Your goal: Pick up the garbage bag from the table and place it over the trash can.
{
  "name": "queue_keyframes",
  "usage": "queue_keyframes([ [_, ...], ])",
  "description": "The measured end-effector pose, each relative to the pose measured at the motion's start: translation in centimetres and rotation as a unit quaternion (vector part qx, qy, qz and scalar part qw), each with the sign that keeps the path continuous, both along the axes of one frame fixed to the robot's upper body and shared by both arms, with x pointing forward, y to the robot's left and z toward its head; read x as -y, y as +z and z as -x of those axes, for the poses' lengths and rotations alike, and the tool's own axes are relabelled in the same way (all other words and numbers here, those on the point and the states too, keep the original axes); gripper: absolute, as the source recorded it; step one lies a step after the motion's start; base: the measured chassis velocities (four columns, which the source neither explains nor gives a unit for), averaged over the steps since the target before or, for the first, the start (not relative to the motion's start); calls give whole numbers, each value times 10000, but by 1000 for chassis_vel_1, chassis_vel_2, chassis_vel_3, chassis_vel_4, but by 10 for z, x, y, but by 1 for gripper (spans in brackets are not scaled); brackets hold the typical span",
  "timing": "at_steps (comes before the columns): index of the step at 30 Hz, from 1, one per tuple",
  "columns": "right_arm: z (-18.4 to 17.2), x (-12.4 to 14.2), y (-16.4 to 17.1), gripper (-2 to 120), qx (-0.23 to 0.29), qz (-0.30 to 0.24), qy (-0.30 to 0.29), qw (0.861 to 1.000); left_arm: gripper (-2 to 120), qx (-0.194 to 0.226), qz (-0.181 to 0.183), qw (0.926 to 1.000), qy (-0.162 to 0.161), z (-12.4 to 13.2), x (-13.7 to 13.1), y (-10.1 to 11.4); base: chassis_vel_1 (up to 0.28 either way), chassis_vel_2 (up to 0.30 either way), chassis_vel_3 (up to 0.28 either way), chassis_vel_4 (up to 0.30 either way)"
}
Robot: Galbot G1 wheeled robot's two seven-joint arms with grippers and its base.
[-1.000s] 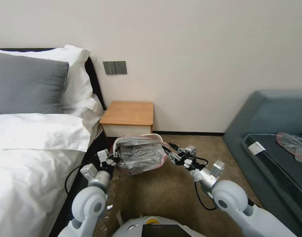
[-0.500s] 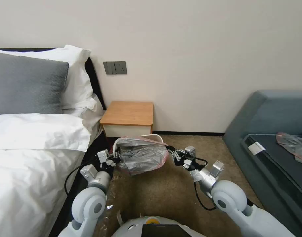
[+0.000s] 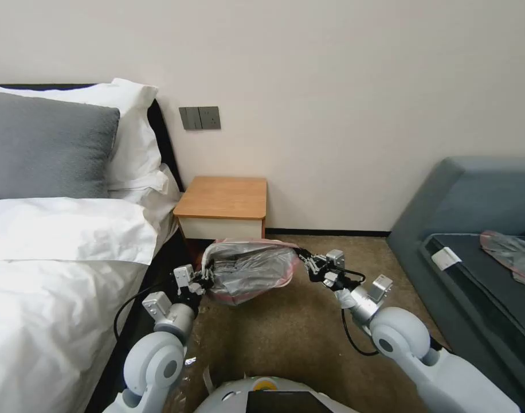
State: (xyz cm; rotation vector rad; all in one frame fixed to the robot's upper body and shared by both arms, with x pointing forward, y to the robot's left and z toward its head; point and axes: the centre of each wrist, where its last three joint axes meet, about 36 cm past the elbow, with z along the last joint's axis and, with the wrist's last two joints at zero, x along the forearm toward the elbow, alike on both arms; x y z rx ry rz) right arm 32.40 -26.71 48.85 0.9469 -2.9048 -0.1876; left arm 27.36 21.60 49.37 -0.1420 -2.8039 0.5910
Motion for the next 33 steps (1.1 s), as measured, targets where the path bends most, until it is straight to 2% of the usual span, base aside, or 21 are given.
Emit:
queue_keyframes([
  [20,-12,15,-3,0,20,302,-145,9994,3,67,185,9998,-59,4,1,3,0,0,0,0],
  [24,-11,18,-9,0,-73,441,-132,9989,3,153,436,9989,-77,4,1,6,0,0,0,0],
  [28,-8,20,-12,0,-191,592,8,9981,4,262,848,9960,-46,3,1,11,0,0,0,0],
  [33,0,15,-11,0,-159,678,118,9975,4,305,928,9952,73,-1,0,12,0,0,0,0],
])
